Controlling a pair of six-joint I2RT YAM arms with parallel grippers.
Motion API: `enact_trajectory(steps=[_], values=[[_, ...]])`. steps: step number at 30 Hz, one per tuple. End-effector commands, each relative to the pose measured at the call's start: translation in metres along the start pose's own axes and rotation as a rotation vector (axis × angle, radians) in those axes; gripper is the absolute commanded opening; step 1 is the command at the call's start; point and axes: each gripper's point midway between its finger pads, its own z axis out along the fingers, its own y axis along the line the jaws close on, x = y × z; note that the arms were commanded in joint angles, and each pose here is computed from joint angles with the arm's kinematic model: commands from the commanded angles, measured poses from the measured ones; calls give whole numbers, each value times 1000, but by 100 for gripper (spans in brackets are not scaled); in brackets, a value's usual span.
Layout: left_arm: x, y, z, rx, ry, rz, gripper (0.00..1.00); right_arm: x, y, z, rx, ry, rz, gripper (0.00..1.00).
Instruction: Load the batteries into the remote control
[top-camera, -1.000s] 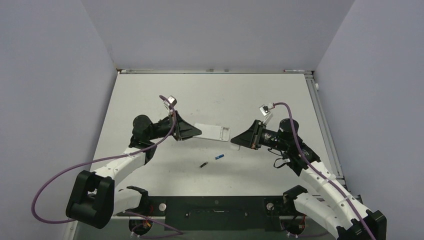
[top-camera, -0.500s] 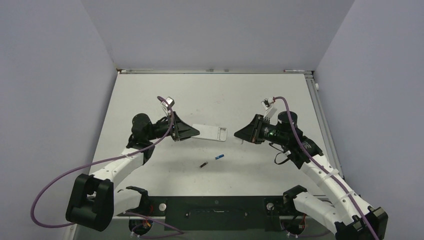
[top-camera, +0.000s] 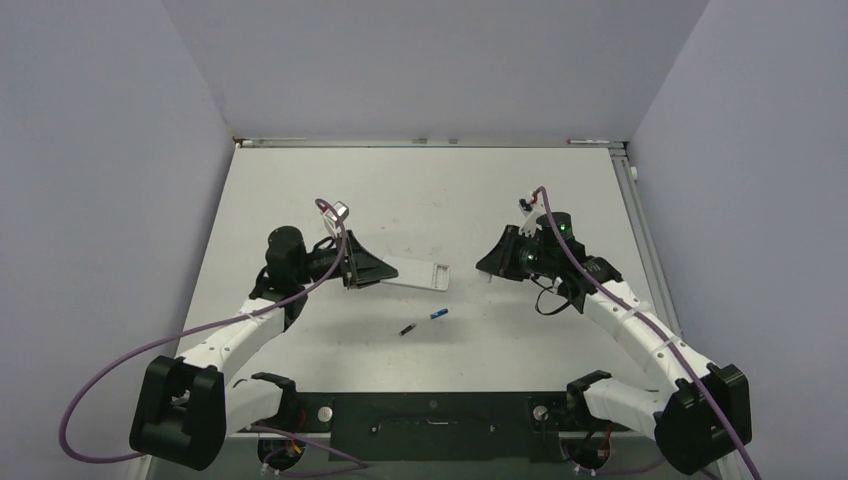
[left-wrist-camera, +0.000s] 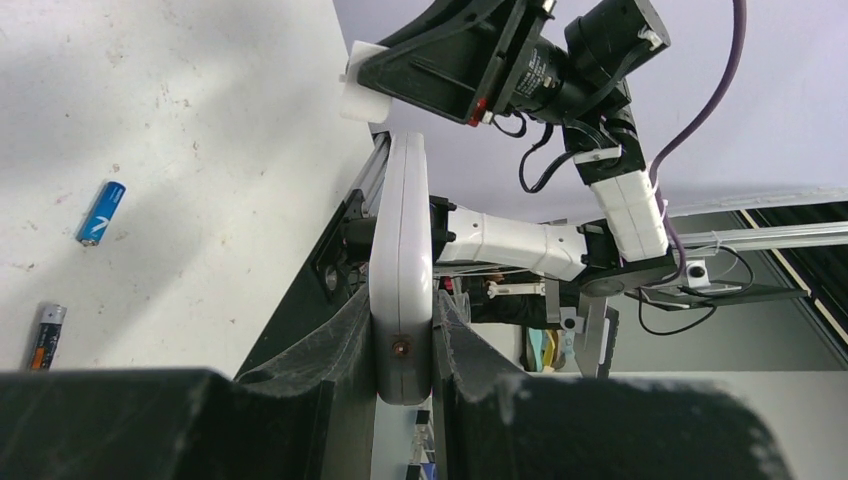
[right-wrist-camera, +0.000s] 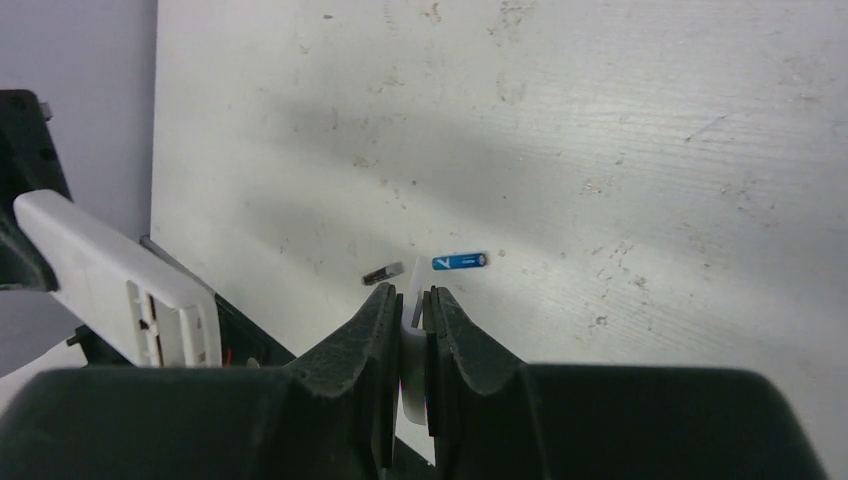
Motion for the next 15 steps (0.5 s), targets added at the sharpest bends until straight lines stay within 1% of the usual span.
enact_trajectory(steps=[1,10,15], values=[[-7,-14,-2,15,-22,89,0,-28,-14,13,46,-91,-9,8],[-2,-10,-4,5,-18,92,0,-44,-54,46,99,-132,85,9],[-1,-11,-5,8,-17,94,0,-62,-66,62,92,-200,101,9]])
